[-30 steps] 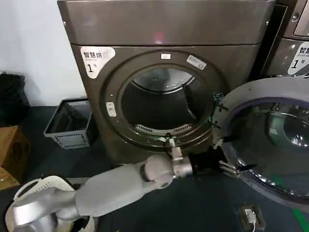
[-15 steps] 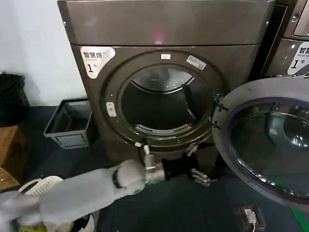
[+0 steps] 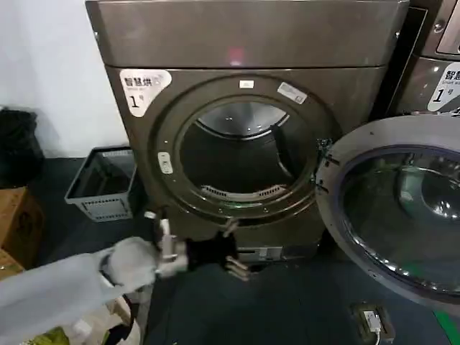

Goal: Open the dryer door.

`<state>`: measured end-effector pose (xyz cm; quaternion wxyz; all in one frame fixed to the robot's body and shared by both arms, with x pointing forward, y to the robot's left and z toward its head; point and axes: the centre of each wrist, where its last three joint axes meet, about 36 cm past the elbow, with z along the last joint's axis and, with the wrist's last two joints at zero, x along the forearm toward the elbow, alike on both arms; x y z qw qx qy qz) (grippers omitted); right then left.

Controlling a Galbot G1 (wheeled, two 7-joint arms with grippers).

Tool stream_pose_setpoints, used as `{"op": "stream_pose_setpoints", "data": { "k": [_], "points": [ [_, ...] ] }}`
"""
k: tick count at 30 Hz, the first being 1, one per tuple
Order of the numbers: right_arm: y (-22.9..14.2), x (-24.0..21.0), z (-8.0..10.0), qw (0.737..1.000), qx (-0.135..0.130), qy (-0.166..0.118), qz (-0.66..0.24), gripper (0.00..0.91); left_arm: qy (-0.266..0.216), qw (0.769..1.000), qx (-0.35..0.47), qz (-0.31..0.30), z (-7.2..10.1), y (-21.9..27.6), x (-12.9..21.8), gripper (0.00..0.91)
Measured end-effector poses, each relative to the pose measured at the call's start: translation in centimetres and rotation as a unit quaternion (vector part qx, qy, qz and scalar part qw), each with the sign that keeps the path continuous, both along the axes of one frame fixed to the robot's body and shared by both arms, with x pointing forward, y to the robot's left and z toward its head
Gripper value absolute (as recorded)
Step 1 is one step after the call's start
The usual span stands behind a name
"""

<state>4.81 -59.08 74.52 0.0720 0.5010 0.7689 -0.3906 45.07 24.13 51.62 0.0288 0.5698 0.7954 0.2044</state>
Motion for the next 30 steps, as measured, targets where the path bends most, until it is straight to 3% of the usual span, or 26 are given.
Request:
{"op": "stream_pose_setpoints", "data": {
  "k": [14, 23, 30],
  "points": [
    [-0.1, 0.7, -0.1, 1.0, 0.001, -0.003, 0.012, 0.907, -0.002, 0.983, 0.165, 0.079, 0.8, 11.0, -4.2, 0.907],
    [-0.4, 0.7, 0.0, 1.0, 0.002, -0.005, 0.013, 0.907, 0.012, 0.953, 0.275, 0.129, 1.8, 16.3, -7.5, 0.907],
    [-0.6, 0.6, -0.4, 1.0, 0.006, -0.006, 0.013, 0.907, 0.06, 0.925, 0.329, 0.179, 1.8, 19.3, -9.0, 0.907]
  ]
}}
